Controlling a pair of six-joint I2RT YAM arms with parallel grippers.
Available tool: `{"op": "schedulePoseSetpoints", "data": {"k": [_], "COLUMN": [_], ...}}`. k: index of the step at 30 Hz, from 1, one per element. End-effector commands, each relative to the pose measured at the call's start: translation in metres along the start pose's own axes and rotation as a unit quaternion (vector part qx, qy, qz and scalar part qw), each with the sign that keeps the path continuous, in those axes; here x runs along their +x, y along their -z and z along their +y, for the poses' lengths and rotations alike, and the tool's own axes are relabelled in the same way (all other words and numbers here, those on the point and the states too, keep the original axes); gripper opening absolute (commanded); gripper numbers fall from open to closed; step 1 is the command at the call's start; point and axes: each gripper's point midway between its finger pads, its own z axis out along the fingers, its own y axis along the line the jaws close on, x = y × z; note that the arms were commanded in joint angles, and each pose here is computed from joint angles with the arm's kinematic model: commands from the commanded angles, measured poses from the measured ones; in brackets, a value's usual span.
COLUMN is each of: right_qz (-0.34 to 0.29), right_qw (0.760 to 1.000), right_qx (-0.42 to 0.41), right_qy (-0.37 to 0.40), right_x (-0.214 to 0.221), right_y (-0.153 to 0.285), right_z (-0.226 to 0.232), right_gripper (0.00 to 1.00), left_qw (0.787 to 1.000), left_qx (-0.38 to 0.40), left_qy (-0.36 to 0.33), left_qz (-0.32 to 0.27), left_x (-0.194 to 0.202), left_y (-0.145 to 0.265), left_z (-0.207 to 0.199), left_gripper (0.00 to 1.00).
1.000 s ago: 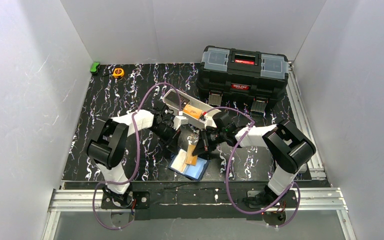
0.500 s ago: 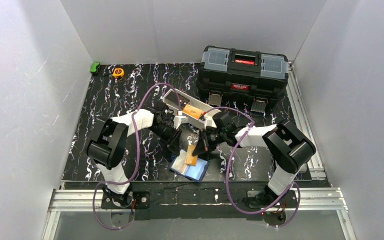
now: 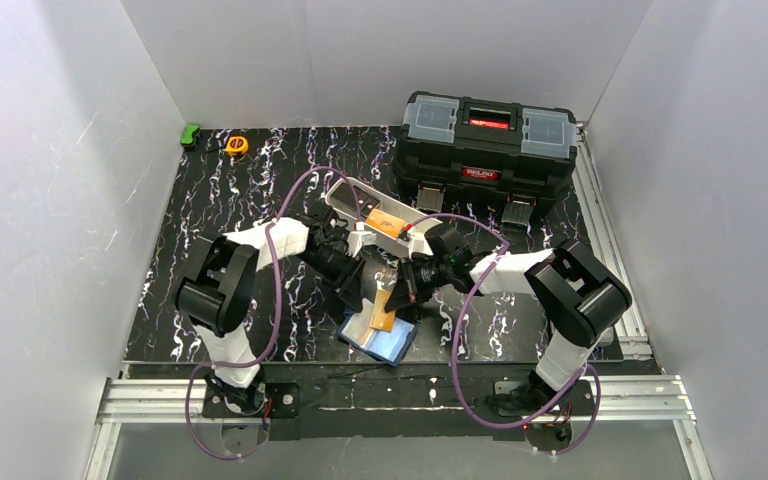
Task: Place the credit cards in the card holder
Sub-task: Insert the credit card into the card holder.
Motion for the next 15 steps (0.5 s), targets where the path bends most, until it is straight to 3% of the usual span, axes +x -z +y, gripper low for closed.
{"op": "schedulePoseSetpoints", "data": {"k": [1, 10, 15], "right_qz": [-0.02, -0.021, -0.02], "right_qw": [0.999, 0.999, 0.999], "right_qx": [-0.001, -0.002, -0.001], "right_qy": [0.034, 0.036, 0.036], "right_x": [-0.015, -0.014, -0.013], "right_y": [0.0, -0.001, -0.001], "right_z": [0.008, 0.006, 0.005], "right_gripper": [0.01, 0.01, 0.01], "left_qw": [1.0, 0.999, 0.998], "left_qx": [0.016, 0.041, 0.045], "left_qy": [0.01, 0.029, 0.04], "left_qz": [0.009, 0.008, 0.006], "left_x": [-0.002, -0.01, -0.011], "left_y": [-0.003, -0.01, -0.01], "left_z": [-0.009, -0.018, -0.022], "left_gripper": [0.27, 0.22, 0.35]}}
